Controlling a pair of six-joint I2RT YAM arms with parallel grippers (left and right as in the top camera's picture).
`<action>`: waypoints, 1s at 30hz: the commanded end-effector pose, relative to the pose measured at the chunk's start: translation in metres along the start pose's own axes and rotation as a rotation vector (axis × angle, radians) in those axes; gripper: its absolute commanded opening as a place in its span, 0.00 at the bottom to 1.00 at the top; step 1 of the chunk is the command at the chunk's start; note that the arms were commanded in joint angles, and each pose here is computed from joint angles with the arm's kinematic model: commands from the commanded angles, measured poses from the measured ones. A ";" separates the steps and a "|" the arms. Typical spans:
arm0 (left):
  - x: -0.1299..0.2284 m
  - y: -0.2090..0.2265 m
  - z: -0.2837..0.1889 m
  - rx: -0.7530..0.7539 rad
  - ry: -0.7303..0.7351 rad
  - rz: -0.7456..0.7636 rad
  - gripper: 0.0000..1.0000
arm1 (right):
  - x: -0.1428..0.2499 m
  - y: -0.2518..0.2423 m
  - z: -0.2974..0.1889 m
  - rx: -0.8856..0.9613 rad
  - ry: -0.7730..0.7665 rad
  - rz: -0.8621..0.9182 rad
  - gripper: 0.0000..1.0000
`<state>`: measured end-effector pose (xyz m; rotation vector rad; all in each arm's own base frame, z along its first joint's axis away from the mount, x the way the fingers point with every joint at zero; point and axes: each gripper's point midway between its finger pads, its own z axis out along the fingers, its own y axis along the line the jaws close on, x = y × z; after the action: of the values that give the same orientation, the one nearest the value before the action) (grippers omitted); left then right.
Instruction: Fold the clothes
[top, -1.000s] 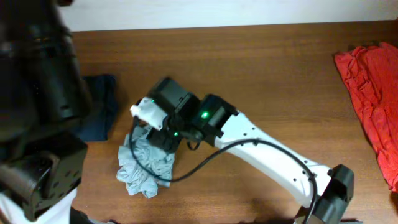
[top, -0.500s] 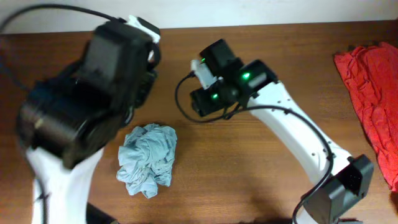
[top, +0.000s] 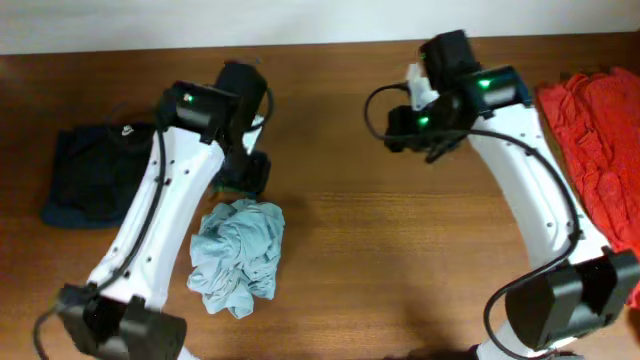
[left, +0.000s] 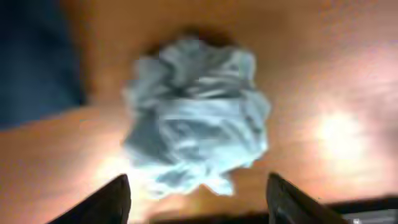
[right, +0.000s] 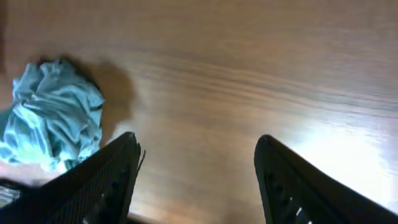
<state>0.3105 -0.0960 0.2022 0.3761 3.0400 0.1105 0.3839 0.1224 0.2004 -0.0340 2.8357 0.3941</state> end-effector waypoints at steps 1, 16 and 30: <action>0.030 -0.028 0.056 0.183 0.161 -0.063 0.68 | -0.002 -0.009 -0.019 0.000 -0.040 0.028 0.62; 0.002 -0.022 0.053 0.165 0.041 -0.013 0.01 | -0.002 -0.009 -0.019 0.004 -0.040 0.008 0.62; -0.054 0.048 -0.281 -0.062 -0.973 0.019 0.01 | 0.017 0.077 -0.033 -0.449 -0.040 -0.468 0.63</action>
<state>0.3503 -0.0883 0.4686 0.2837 2.1542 -0.0508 0.3707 0.1503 0.2184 -0.4243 2.7351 0.6743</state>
